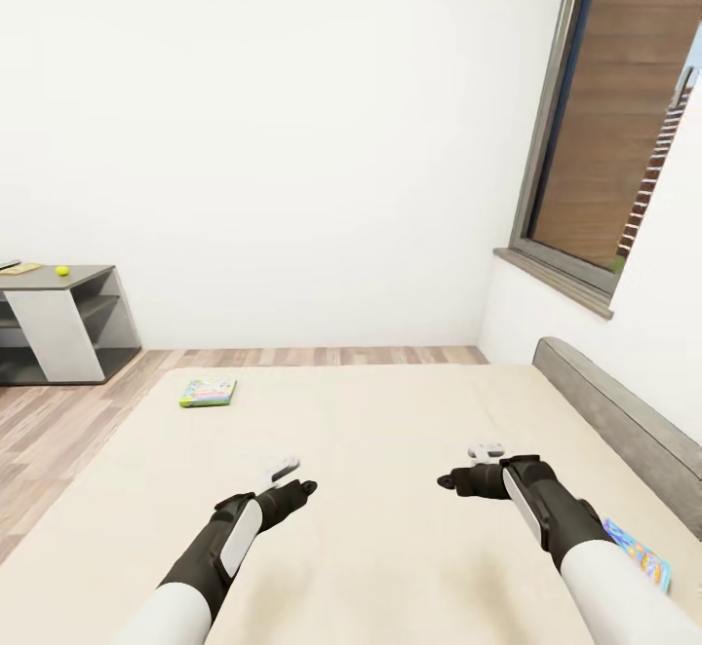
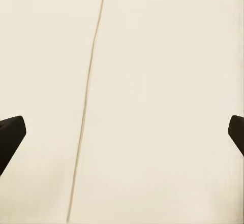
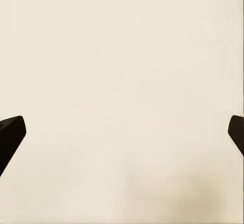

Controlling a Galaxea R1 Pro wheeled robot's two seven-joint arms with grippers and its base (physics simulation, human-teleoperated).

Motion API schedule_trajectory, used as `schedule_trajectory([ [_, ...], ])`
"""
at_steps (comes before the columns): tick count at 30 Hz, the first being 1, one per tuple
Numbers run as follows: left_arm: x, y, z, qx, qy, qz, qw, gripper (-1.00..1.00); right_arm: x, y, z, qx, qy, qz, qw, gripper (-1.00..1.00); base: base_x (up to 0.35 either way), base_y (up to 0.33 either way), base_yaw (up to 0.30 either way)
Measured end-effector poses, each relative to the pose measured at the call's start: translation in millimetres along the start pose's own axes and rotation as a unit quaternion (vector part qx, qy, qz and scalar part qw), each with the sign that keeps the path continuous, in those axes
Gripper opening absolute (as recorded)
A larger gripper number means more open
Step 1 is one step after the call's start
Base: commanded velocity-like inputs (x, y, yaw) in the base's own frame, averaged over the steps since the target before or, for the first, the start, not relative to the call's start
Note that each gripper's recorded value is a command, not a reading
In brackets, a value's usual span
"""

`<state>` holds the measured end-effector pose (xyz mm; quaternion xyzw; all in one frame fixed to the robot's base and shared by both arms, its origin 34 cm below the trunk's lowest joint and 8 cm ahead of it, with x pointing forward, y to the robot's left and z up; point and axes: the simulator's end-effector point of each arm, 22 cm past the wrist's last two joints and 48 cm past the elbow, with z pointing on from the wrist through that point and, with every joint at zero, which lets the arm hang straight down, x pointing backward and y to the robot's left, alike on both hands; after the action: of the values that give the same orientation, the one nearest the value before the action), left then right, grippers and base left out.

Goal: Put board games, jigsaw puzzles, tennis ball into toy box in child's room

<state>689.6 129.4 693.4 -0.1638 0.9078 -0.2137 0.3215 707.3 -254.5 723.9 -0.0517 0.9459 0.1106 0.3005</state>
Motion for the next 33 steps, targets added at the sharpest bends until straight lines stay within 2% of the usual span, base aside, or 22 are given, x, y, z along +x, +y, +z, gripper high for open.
schedule_trajectory([
  [19,0,0,0.0,0.0,0.0,0.0,1.0,1.0,1,-1,0.2,0.001,-0.001,-0.001,1.0,1.0,0.0,-0.278,0.0],
  [21,0,0,0.0,0.0,0.0,0.0,1.0,1.0,1,-1,0.2,0.001,-0.001,-0.001,1.0,1.0,0.0,-0.071,0.0],
  [23,-2,10,-2.0,-0.007,-0.007,0.002,1.0,1.0,9,7,4.9,-0.007,0.002,0.0,1.0,1.0,0.0,0.0,0.0],
  [26,-6,22,-4.7,-0.014,-0.011,0.004,0.9998,1.0,5,8,4.9,-0.008,-0.006,-0.002,0.9999,1.0,0.0,0.0,0.0],
  [33,-6,24,-5.0,-0.015,-0.011,0.004,0.9998,1.0,5,8,4.9,-0.008,-0.006,-0.002,0.9999,1.0,0.0,0.0,0.0],
])
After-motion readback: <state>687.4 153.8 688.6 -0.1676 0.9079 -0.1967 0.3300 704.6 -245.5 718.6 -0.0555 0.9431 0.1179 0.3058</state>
